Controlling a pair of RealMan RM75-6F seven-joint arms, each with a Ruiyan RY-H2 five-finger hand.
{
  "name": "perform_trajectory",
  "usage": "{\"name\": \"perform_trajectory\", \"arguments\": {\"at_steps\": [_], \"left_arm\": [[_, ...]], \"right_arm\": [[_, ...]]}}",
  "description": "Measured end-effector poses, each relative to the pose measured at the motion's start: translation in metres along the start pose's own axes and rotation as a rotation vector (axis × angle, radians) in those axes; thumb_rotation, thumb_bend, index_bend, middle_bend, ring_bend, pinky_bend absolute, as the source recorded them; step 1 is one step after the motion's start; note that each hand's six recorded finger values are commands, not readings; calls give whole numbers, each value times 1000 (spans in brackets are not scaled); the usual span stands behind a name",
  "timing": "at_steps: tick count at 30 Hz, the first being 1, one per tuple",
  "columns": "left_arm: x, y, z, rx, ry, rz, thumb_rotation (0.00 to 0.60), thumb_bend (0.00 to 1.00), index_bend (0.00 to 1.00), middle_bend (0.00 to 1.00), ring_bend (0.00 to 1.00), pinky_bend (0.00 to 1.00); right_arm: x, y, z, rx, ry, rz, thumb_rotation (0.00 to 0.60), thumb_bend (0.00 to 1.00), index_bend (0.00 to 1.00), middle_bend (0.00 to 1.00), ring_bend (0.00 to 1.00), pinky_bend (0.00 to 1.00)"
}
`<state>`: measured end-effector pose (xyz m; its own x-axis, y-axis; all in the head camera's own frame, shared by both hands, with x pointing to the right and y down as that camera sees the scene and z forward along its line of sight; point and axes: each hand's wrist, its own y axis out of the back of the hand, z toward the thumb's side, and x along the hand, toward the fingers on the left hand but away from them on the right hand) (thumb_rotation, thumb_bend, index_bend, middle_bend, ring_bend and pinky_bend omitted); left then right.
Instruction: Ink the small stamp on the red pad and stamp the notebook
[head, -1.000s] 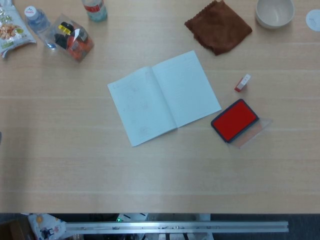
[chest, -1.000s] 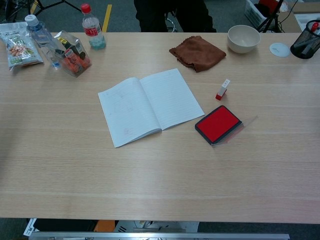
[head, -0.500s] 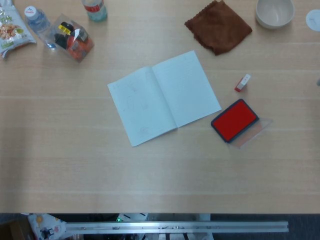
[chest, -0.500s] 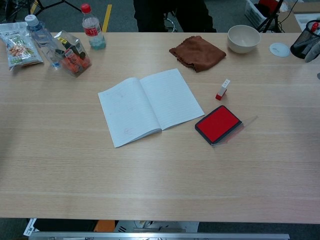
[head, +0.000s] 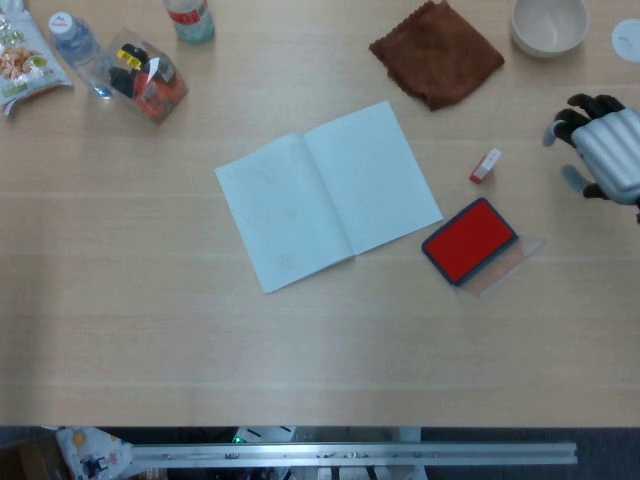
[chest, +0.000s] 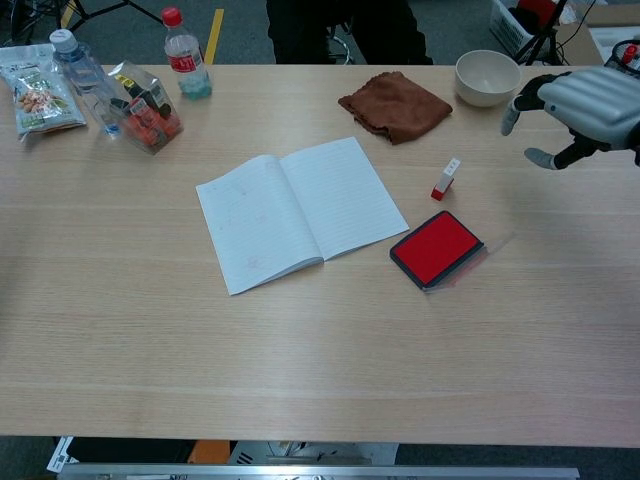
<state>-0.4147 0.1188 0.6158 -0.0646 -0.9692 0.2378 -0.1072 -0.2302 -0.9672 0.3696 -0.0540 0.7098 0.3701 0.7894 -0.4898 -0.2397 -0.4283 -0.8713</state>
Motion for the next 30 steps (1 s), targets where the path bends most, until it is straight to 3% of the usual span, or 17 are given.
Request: {"name": "perform_trajectory", "arguments": {"at_steps": [13,30], "left_arm": [[2,-1,0,1,4,-11,600,301,133,81,56,43],[2,0,-3,-1,18,-14,600,301,134,80,56,43]], "right_arm": [[-41,-29,28,108,70,26,600,310,400,327,151,209],[-71,-42,46,136,98,37,600,308,400,327,151,207]]}}
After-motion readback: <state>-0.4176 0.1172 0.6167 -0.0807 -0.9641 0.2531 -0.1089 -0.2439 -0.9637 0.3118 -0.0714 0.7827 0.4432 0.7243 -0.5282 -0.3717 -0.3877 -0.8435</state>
